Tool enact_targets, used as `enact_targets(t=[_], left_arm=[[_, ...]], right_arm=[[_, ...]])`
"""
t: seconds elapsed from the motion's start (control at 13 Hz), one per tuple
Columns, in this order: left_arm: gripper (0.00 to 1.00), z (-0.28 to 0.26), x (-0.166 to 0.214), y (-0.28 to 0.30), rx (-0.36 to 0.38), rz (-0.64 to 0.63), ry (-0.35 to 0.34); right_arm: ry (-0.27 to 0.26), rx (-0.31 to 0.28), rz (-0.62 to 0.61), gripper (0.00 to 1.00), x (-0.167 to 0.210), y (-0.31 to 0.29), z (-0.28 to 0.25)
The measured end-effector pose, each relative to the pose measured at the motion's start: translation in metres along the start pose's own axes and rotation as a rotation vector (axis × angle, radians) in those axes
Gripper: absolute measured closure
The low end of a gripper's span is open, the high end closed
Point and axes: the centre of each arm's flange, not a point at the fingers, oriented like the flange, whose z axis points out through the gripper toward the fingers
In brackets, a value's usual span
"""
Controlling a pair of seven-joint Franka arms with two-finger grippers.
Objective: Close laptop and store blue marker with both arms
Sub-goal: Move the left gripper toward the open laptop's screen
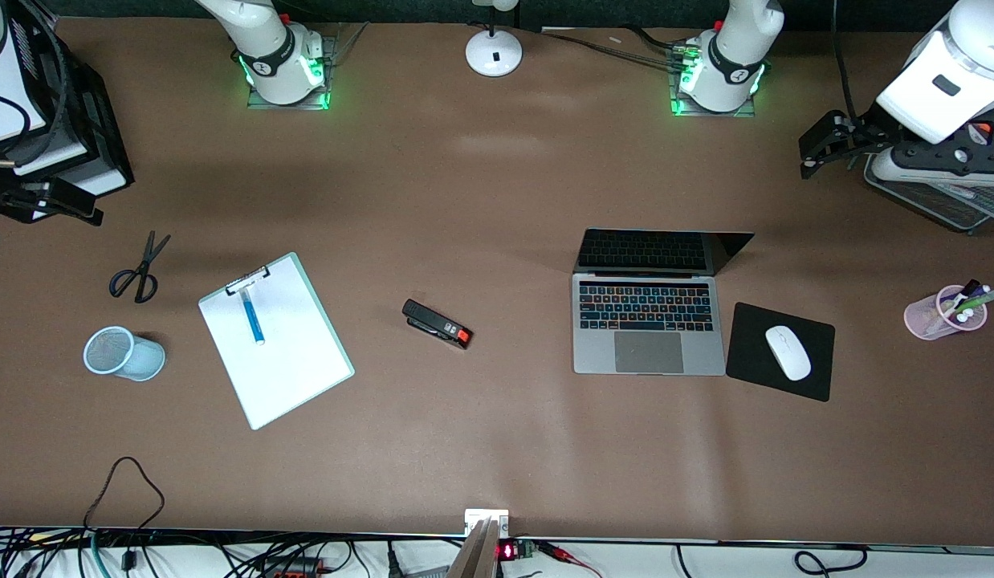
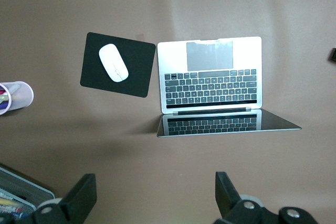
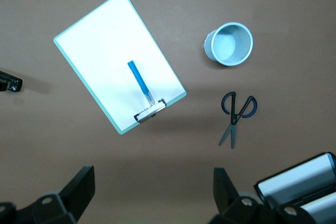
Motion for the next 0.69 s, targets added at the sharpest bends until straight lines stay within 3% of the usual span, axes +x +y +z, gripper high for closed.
enact_targets(t=[0.23, 0.69], left_arm=[[0.00, 0.004, -0.001, 0.002, 0.003, 0.004, -0.026], [0.00, 0.017, 0.006, 0.003, 0.002, 0.006, -0.051]], right_arm=[[0.017, 0.043, 0.001, 0.00, 0.002, -0.005, -0.002], [0.038, 0.044, 0.000, 0.00, -0.002, -0.005, -0.010]])
